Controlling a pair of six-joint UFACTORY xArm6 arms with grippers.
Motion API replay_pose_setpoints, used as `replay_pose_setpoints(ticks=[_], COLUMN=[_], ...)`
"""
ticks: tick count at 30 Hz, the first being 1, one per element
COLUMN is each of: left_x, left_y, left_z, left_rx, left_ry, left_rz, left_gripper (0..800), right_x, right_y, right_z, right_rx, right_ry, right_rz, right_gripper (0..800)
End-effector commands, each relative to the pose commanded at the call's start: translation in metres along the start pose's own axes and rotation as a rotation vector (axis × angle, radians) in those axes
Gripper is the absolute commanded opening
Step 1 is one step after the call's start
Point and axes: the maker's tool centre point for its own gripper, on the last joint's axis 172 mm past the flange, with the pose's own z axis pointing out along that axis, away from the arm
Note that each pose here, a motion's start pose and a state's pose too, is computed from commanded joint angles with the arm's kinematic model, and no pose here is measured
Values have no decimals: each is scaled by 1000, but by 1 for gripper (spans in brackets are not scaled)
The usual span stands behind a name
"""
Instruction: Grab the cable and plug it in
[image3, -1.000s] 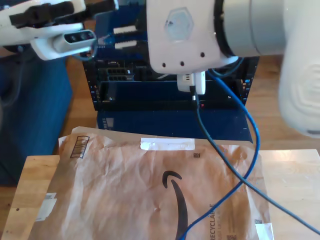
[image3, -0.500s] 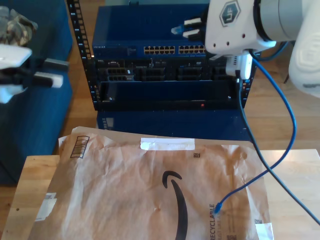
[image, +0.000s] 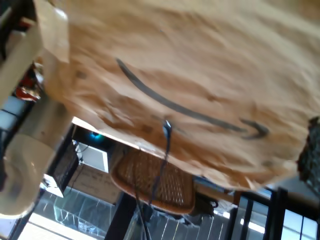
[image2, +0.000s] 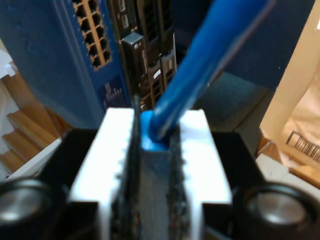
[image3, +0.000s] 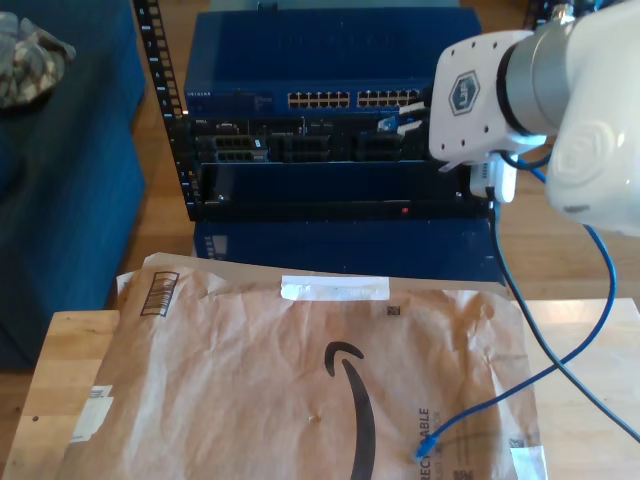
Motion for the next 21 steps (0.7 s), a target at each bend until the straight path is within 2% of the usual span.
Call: replay_pose_setpoints(ticks=[4, 6, 7, 9, 10, 11, 13, 16, 19, 21], left_x=[30, 46, 52, 62, 71, 85, 113, 132, 146, 157], left_y=[-46, -71, -81, -94, -97, -101, -117, -135, -138, -141], left_z=[20, 39, 47, 60, 65, 70, 86, 107, 121, 133], left_rx=[71, 101, 106, 92, 73, 52, 65, 70, 16, 17], left_ry=[96, 74, 57, 7, -7, -4, 15, 6, -5, 11], left_rz=[30, 53, 81, 138, 144, 132, 111, 113, 121, 127], left_gripper=[799, 800, 799, 800, 800, 800, 800, 800, 800, 800], right_x=[5, 7, 8, 9, 11, 12, 14, 14, 15, 18], right_y=[6, 11, 12, 16, 20, 22, 24, 25, 28, 31], right_z=[4, 7, 7, 9, 11, 12, 12, 13, 14, 15], right_rx=[-4, -12, -15, -22, -27, -32, -34, -37, -40, -43], right_ry=[8, 10, 11, 14, 16, 18, 20, 21, 23, 25], right_rz=[1, 4, 5, 6, 8, 8, 10, 12, 12, 16], right_gripper=[6, 6, 6, 6, 6, 6, 6, 6, 6, 6])
